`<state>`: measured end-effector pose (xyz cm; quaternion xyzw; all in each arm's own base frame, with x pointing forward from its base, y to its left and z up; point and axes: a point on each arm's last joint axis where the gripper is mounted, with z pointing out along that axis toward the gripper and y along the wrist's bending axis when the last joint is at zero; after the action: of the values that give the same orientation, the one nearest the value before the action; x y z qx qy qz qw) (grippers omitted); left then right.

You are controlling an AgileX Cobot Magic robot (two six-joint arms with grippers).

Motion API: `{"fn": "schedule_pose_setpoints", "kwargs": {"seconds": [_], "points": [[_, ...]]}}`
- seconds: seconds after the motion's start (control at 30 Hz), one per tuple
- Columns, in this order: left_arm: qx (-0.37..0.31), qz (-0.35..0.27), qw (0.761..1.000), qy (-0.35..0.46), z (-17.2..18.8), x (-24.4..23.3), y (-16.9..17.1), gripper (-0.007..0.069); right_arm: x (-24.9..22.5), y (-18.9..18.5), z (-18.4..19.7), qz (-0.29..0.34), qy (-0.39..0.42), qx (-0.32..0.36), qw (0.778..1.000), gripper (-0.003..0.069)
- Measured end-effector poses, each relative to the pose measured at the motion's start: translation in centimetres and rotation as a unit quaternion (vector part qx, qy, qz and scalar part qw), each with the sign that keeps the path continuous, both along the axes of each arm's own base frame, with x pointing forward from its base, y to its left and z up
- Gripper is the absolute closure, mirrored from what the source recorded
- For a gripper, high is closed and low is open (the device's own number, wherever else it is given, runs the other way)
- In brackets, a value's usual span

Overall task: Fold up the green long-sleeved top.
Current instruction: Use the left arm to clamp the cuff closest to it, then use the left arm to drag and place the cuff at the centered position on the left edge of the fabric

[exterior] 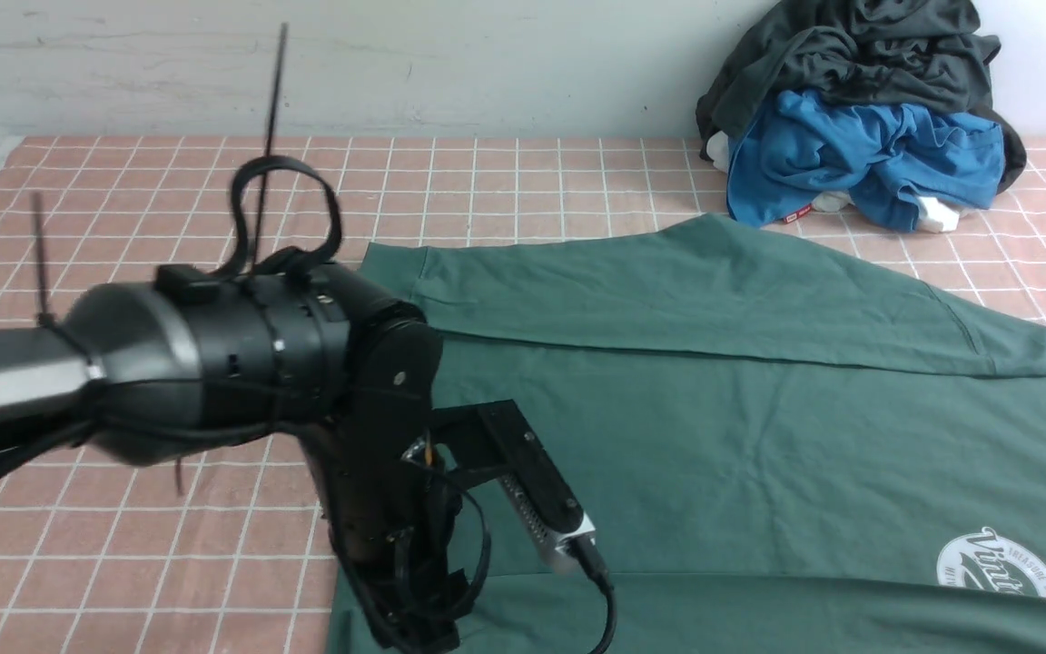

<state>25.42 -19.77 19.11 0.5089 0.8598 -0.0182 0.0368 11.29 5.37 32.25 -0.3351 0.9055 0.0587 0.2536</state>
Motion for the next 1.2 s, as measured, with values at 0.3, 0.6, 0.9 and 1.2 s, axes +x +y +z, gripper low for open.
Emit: {"fn": "schedule_pose_setpoints", "kwargs": {"seconds": [0.3, 0.6, 0.9, 1.2], "points": [[0.015, 0.008, 0.999, 0.038, -3.5, 2.2, -1.9, 0.0085, 0.0, 0.0, 0.0, -0.005, 0.000, 0.001, 1.000, 0.0676], [0.012, 0.026, 0.995, 0.092, -3.8, 1.4, -2.2, 0.0261, 0.1, 0.0, 0.1, -0.007, -0.007, 0.003, 1.000, 0.0676], [0.021, 0.018, 0.996, 0.087, -3.1, 1.8, -2.2, 0.0583, 0.2, 0.0, 0.1, -0.007, -0.011, 0.004, 1.000, 0.0676], [-0.005, -0.006, 1.000, -0.030, 4.0, 6.1, -4.3, 0.0599, 0.3, -0.2, 0.1, -0.012, -0.014, -0.004, 1.000, 0.0676]]}}
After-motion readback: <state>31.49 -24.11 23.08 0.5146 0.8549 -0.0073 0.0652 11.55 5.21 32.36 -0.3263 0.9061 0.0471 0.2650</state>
